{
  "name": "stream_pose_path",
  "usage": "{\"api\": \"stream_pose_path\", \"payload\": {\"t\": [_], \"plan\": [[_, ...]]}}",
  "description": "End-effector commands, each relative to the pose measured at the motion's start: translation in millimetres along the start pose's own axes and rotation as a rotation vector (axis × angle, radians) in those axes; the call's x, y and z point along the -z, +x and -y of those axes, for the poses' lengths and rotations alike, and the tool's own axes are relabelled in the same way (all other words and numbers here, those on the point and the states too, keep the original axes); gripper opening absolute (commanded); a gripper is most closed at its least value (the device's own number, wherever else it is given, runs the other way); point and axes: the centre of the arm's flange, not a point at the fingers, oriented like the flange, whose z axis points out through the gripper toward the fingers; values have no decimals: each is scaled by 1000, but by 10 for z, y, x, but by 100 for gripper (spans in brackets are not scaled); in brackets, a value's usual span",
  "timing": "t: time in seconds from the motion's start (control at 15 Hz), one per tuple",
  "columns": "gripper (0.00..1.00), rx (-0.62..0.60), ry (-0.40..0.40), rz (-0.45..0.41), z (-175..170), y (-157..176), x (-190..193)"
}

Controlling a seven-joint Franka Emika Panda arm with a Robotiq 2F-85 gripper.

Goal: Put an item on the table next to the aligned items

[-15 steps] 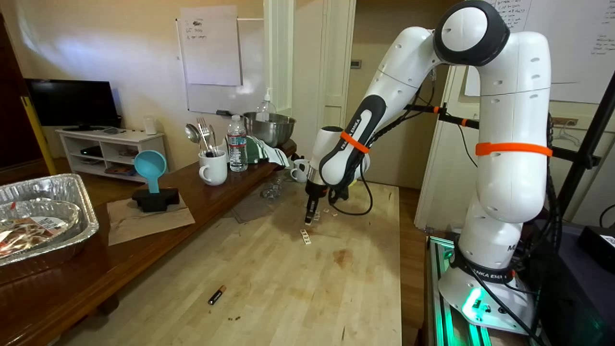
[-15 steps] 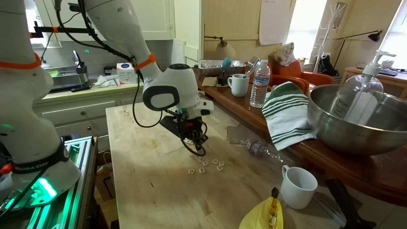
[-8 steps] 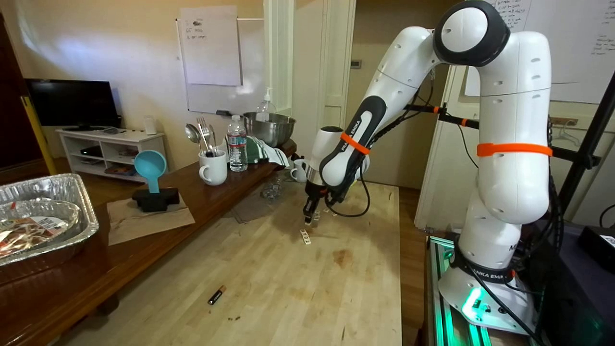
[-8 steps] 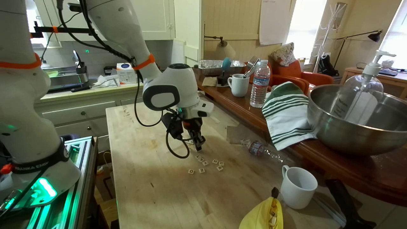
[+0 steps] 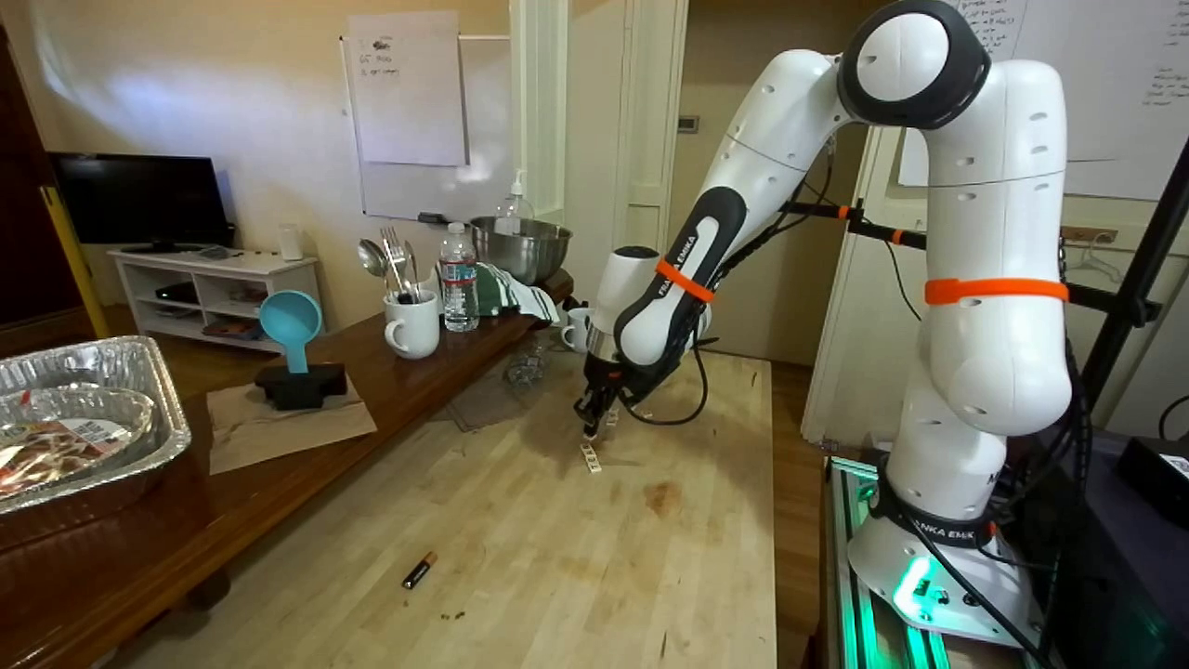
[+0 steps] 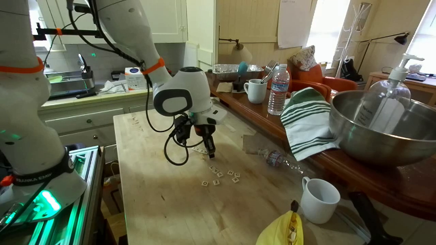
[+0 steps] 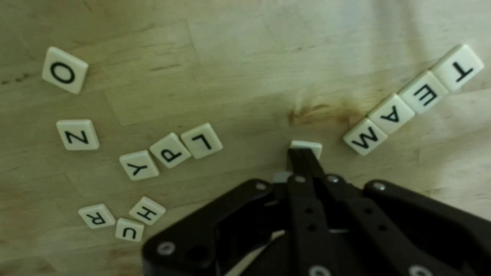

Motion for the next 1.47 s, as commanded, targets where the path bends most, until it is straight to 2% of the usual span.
{"api": "stream_pose_path", "payload": {"t": [0.0, 1.4], "plan": [[0, -102, -13, 35, 129, -3, -145], [0, -438, -26, 87, 270, 31, -150]]}}
